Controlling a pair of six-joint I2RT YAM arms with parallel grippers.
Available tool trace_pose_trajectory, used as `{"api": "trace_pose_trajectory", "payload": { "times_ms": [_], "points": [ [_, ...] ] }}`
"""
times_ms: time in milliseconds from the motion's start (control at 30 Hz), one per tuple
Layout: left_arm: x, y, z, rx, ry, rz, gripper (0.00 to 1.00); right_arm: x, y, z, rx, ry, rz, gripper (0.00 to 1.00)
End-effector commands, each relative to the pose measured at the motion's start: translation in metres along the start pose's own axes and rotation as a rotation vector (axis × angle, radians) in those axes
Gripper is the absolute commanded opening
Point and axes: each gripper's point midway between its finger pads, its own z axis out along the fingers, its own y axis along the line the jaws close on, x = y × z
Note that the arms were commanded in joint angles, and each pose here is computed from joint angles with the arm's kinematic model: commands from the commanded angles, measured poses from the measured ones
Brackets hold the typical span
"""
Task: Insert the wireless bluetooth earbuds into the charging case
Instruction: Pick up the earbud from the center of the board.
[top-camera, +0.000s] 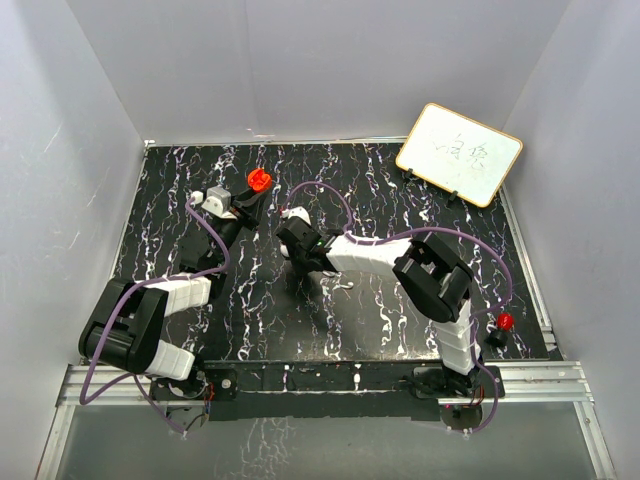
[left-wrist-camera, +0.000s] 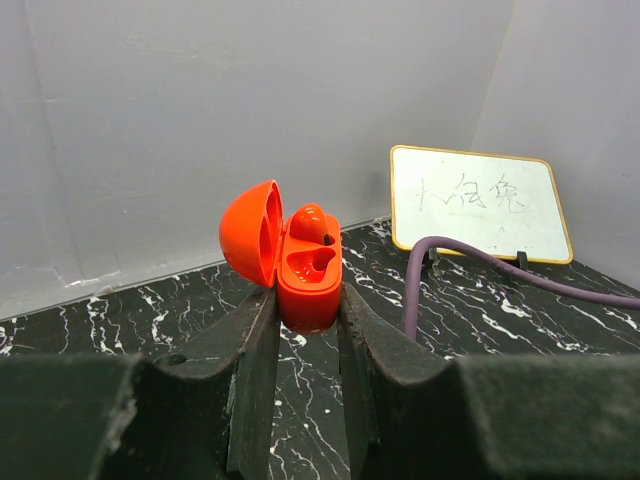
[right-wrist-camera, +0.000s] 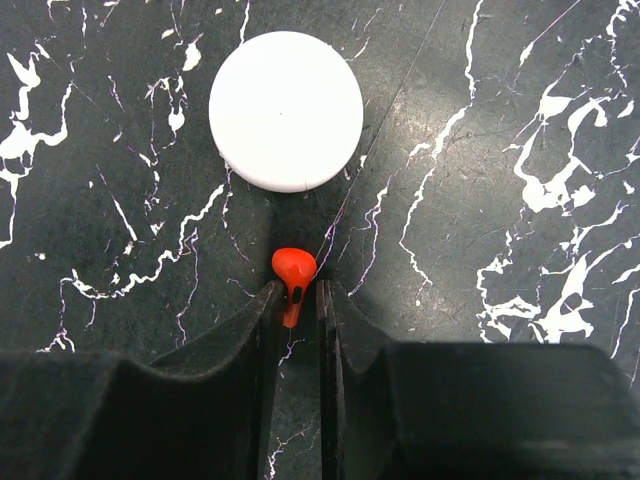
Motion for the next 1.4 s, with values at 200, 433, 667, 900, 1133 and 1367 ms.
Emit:
{"api": "trace_pose_trajectory", "payload": {
  "times_ms": [200, 433, 667, 900, 1133, 1367],
  "points": [
    [-0.019, -0.002, 0.005, 0.012, -0.061, 0.009, 0.00, -0.010, 0.003, 0.003, -0.012, -0.034, 0.026, 0.12],
    [-0.019, -0.001, 0.005, 0.010, -0.061, 0.011, 0.00, -0.011, 0.003, 0.003, -0.012, -0.035, 0.025, 0.04],
    [-0.020, -0.001, 0.005, 0.010, -0.059, 0.015, 0.00, -0.019, 0.000, -0.009, -0.011, -0.081, 0.031, 0.00],
    [-0.022, -0.003, 0.007, 0.020, -0.053, 0.012, 0.00, -0.051, -0.013, -0.054, 0.000, -0.233, 0.054, 0.00],
    [-0.017, -0.010, 0.016, 0.070, -0.004, -0.010, 0.00, -0.106, -0.043, -0.125, -0.021, -0.515, 0.119, 0.00],
    [-0.014, -0.029, 0.027, 0.191, 0.023, -0.044, 0.00, -0.150, -0.069, -0.184, -0.085, -0.763, 0.106, 0.00]
  ]
}}
